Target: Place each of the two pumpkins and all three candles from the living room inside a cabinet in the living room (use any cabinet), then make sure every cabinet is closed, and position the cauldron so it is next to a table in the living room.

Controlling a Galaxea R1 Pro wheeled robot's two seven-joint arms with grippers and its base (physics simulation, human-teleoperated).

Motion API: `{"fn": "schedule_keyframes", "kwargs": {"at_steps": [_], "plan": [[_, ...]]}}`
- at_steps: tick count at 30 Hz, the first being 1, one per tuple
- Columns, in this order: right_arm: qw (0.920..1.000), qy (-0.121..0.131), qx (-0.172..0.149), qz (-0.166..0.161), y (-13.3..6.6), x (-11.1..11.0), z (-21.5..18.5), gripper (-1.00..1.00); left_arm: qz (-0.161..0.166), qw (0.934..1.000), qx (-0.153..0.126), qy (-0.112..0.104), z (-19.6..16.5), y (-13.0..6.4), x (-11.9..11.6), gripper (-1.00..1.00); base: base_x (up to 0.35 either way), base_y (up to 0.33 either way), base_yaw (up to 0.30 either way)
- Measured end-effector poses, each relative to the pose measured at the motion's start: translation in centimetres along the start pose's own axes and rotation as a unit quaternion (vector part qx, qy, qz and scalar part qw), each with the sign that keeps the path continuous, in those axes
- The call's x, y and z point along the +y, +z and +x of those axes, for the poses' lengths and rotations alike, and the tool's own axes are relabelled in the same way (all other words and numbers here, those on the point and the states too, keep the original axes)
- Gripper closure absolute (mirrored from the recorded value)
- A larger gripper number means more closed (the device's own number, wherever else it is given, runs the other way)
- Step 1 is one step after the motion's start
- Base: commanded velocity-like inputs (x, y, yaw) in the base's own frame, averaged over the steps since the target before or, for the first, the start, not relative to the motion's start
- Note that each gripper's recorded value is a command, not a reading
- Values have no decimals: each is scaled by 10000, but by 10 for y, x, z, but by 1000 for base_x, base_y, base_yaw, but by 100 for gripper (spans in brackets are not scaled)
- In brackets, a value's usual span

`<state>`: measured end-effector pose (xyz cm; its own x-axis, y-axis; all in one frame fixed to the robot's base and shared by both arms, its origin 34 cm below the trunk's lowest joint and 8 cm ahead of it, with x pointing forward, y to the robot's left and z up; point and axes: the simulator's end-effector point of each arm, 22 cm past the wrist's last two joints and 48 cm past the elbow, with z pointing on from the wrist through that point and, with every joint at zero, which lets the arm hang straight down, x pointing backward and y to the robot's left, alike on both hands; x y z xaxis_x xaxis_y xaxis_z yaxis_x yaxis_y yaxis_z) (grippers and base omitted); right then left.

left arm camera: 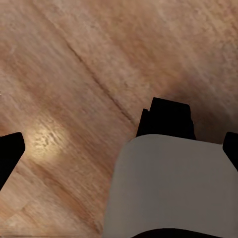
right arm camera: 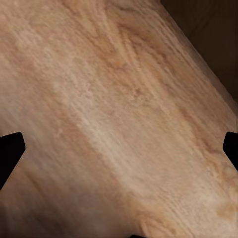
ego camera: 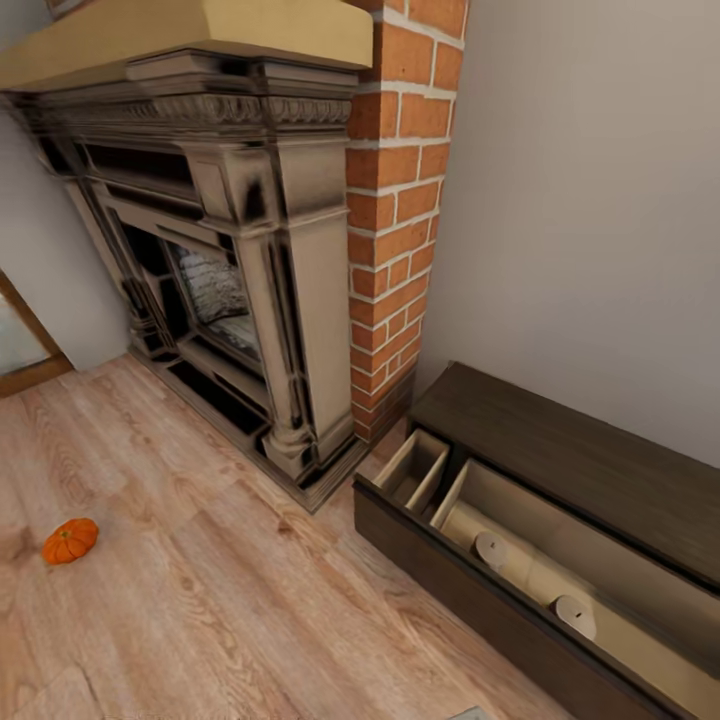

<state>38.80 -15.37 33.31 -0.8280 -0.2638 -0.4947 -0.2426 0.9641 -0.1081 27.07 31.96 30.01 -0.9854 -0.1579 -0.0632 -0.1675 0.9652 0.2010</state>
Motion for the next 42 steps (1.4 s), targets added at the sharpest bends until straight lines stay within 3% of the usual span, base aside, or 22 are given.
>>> {"fn": "schedule_keyframes", "kwargs": {"at_steps": [42], "plan": [[10000, -3, 7, -4, 0, 0, 0, -100, 0, 10000, 0, 0, 0, 0, 0, -100, 0, 0, 289]]}}
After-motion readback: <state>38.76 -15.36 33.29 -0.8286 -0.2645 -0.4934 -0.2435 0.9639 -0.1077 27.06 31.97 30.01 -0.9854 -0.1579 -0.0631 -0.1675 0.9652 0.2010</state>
